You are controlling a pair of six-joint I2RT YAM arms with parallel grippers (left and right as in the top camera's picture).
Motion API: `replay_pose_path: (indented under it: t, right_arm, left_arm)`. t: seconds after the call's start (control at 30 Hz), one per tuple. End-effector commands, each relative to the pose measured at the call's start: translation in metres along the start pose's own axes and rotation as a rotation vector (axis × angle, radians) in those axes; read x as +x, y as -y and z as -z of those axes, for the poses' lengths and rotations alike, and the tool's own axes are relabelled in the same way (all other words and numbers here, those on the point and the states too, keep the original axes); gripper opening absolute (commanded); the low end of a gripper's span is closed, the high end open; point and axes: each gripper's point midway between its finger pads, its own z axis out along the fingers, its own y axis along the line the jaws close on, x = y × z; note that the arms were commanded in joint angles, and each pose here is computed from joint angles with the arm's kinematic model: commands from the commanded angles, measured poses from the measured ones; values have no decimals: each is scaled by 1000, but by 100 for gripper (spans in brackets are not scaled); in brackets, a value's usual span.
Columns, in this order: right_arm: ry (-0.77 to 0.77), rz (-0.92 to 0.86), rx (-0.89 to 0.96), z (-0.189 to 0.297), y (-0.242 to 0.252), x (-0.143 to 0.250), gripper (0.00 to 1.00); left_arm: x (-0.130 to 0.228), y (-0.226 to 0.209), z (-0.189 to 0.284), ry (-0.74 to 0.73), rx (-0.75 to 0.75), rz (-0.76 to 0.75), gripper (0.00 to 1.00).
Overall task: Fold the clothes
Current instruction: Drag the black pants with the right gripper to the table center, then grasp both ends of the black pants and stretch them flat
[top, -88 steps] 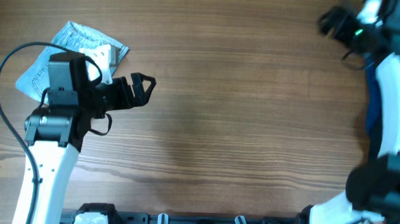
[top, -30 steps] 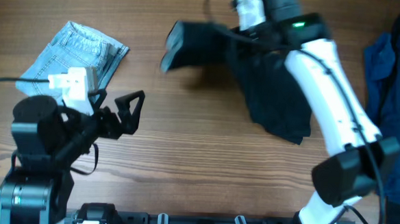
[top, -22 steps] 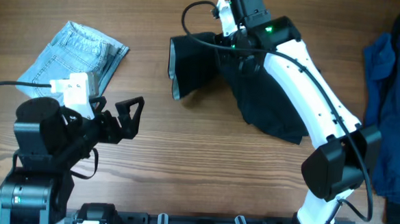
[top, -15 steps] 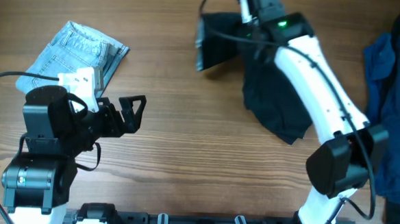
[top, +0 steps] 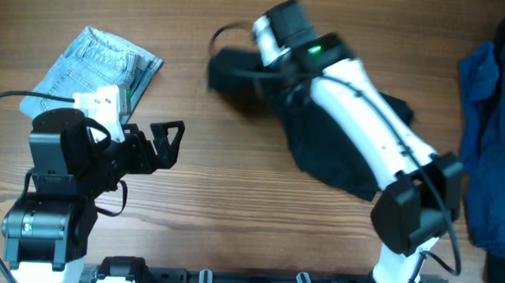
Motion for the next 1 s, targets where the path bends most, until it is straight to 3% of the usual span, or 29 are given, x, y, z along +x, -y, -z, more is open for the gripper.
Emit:
replay_pose_path:
  t: [0.0,0.03,0.1,0.27,0.4,0.43,0.5,0.57,0.63,0.77,0.97]
  right_arm:
    - [13,30,37,17,4,0,41]
    - [6,16,62,20,15,2,79]
    - [-26,-17,92,23,43,11,94]
    - [-80,-202,85,34,112,34,95]
    - [-75,-302,-2,41,133,42,95]
    - [-72,-318,-20,42,135,42,92]
    - [-57,-331,-95,44,128,39,75]
    - [-53,-327,-119,43,122,37,50]
    - [-56,-326,-122,43,120,37,28]
    - [-91,-356,-125,44,117,45,23]
    - [-150,-345,-126,46,114,59,23]
  left_arm:
    - [-4,3,3,11,0,-27,100]
    - [-3,2,2,8,-1,-26,100]
    - [-2,1,0,-3,-4,-21,100]
    - [9,-9,-14,-86,-29,14,100]
    - [19,-19,-31,-173,-54,58,99]
    - [20,-21,-38,-191,-58,61,91]
    - [20,-27,-68,-245,-59,65,64]
    - [23,-30,-98,-286,-55,52,26]
    - [24,-30,-133,-310,-42,33,4]
    - [38,-28,-214,-338,1,-23,4]
    - [83,-81,-292,-375,-180,42,4]
